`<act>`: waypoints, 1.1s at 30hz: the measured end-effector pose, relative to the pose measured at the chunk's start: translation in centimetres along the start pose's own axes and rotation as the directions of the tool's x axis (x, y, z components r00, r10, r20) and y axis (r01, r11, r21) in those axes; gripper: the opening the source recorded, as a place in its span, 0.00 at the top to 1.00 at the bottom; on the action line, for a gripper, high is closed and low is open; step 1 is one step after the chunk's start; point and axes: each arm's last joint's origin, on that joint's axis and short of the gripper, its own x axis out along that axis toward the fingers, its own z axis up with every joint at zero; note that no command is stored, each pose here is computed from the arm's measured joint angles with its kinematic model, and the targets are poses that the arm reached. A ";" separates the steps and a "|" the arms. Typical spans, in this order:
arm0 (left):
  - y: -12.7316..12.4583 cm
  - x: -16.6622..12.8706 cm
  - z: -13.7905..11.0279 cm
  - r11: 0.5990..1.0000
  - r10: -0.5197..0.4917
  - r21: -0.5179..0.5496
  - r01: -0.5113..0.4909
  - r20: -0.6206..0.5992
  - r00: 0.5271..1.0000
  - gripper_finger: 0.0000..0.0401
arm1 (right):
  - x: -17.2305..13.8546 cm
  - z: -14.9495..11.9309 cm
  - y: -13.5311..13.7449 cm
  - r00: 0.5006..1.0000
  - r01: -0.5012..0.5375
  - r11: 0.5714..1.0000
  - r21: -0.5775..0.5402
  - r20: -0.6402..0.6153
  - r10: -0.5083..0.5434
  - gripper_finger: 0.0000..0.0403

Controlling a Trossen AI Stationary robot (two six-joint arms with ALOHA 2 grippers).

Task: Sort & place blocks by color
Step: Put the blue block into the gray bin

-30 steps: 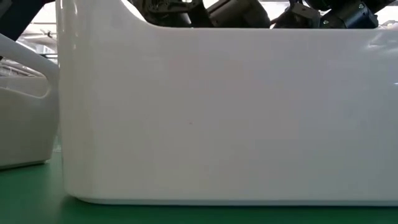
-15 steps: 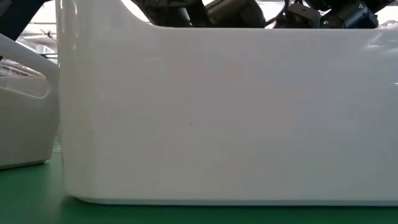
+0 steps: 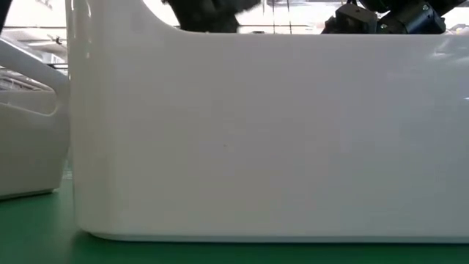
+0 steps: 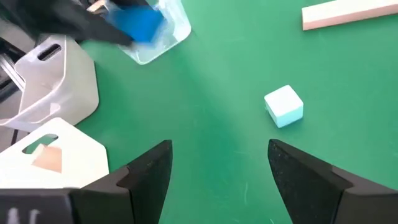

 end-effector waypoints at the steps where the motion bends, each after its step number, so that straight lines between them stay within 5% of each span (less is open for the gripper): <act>1: 0.3 -1.1 0.0 1.000 -0.001 -0.012 0.001 0.000 1.000 0.68 | 0.0 0.0 0.0 1.000 0.000 1.000 0.000 0.000 0.000 0.37; 13: -0.7 -12.2 -5.6 0.963 -0.212 -0.192 0.187 -0.116 0.970 0.68 | 0.0 0.0 0.0 1.000 0.001 1.000 0.002 -0.001 -0.001 0.37; 24: -3.8 -14.1 -12.6 0.935 -0.249 -0.339 0.101 -0.430 0.868 0.68 | 0.0 0.0 0.0 1.000 0.001 1.000 0.001 -0.001 -0.001 0.37; 33: -5.8 -13.2 -16.5 0.934 -0.188 -0.356 -0.019 -0.539 0.821 0.68 | 0.0 0.0 0.0 1.000 0.001 1.000 0.000 -0.001 -0.001 0.37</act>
